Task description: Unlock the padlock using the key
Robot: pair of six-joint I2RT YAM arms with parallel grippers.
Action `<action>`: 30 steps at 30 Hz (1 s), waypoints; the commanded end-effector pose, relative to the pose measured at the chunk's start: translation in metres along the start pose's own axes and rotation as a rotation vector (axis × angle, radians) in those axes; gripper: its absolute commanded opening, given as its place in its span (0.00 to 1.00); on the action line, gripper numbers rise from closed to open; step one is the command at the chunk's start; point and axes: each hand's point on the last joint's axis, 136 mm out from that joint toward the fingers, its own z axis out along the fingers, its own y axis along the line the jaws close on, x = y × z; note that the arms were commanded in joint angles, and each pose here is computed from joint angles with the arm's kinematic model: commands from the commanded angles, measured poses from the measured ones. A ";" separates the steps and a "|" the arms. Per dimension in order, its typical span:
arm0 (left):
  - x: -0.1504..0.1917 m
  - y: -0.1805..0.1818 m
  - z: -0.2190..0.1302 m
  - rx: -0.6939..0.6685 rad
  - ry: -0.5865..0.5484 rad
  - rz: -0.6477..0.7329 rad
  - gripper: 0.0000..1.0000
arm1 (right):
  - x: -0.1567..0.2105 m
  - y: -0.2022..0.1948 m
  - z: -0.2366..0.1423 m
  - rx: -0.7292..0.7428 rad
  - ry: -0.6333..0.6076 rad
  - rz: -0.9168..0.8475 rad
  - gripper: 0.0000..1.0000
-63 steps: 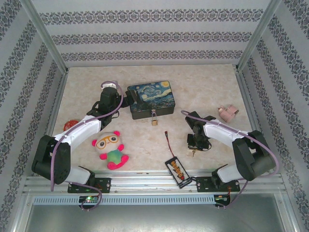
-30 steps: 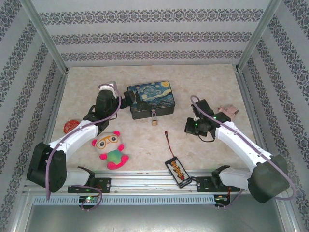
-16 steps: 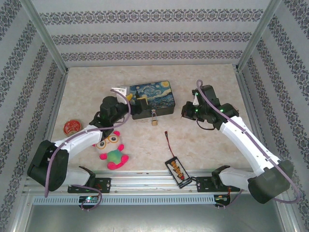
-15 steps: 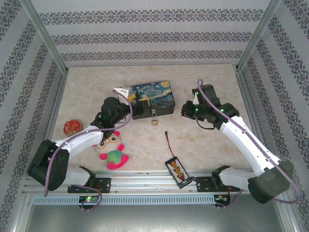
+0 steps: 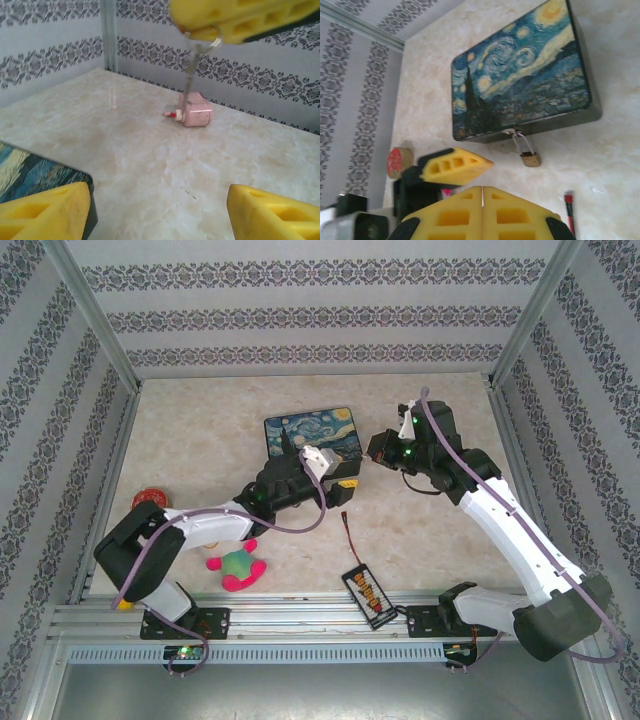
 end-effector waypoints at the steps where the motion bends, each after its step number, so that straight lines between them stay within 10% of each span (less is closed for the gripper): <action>1: -0.037 -0.009 0.009 0.039 -0.152 0.085 0.68 | -0.010 0.017 -0.003 -0.088 -0.028 0.025 0.00; 30: -0.059 0.000 0.029 0.021 -0.268 0.080 0.30 | -0.008 0.015 0.010 -0.118 -0.003 0.064 0.00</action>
